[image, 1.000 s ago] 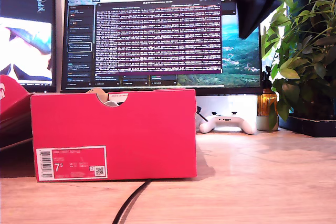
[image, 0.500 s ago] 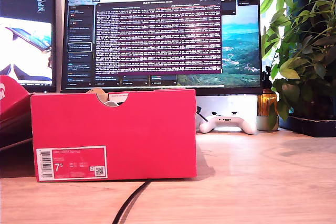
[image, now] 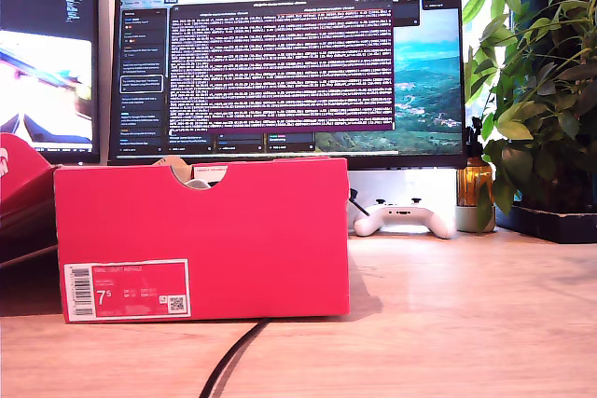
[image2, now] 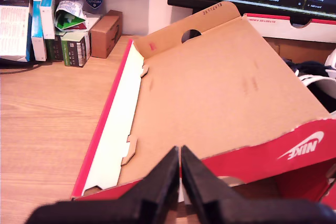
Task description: Pack the blue shoes by picking the first shoe and placing it inside the red shoebox, left side, then picking and rotating the second shoe and placing it in the shoebox
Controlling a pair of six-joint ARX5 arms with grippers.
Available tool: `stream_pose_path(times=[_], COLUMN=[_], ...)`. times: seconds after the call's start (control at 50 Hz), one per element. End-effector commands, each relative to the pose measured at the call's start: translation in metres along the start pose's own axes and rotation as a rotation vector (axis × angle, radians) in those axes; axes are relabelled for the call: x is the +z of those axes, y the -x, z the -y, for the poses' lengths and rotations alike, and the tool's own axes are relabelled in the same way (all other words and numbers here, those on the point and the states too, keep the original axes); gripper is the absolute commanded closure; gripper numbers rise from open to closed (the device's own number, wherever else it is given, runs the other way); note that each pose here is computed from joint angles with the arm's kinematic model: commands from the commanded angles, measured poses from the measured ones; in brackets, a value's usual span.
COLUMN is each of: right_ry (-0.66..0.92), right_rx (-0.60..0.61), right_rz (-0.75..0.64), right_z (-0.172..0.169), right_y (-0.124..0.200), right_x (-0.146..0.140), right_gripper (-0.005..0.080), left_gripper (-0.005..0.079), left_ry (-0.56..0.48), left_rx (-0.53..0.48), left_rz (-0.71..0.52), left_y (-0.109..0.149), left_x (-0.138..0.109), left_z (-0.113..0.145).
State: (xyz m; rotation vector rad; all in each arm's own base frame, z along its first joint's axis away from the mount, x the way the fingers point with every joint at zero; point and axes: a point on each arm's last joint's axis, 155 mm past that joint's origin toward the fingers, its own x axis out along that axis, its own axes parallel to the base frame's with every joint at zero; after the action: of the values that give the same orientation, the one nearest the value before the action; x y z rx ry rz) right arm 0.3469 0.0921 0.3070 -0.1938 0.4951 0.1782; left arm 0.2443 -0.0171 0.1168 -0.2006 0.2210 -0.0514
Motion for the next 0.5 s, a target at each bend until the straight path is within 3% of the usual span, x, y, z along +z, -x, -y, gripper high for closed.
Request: stream_pose_path(times=[0.0,0.22,0.48], right_ry=[-0.032,-0.071,-0.076], right_rx=[-0.038,-0.094,-0.073], right_rz=[0.065,0.127,0.174], right_z=[0.013,0.032,0.026], right_y=[0.002,0.000,-0.007], right_x=[-0.001,-0.022,-0.035], right_gripper=[0.0765,0.0765,0.0765], left_gripper=[0.0763,0.0763,0.0763], left_ry=[-0.003,-0.003,-0.003], left_rx=[0.006,0.006,0.006], left_rz=[-0.022,-0.022,-0.022], left_y=[-0.004,-0.004,-0.004], left_x=[-0.014,-0.014,-0.014], left_z=[-0.003,-0.003,-0.003])
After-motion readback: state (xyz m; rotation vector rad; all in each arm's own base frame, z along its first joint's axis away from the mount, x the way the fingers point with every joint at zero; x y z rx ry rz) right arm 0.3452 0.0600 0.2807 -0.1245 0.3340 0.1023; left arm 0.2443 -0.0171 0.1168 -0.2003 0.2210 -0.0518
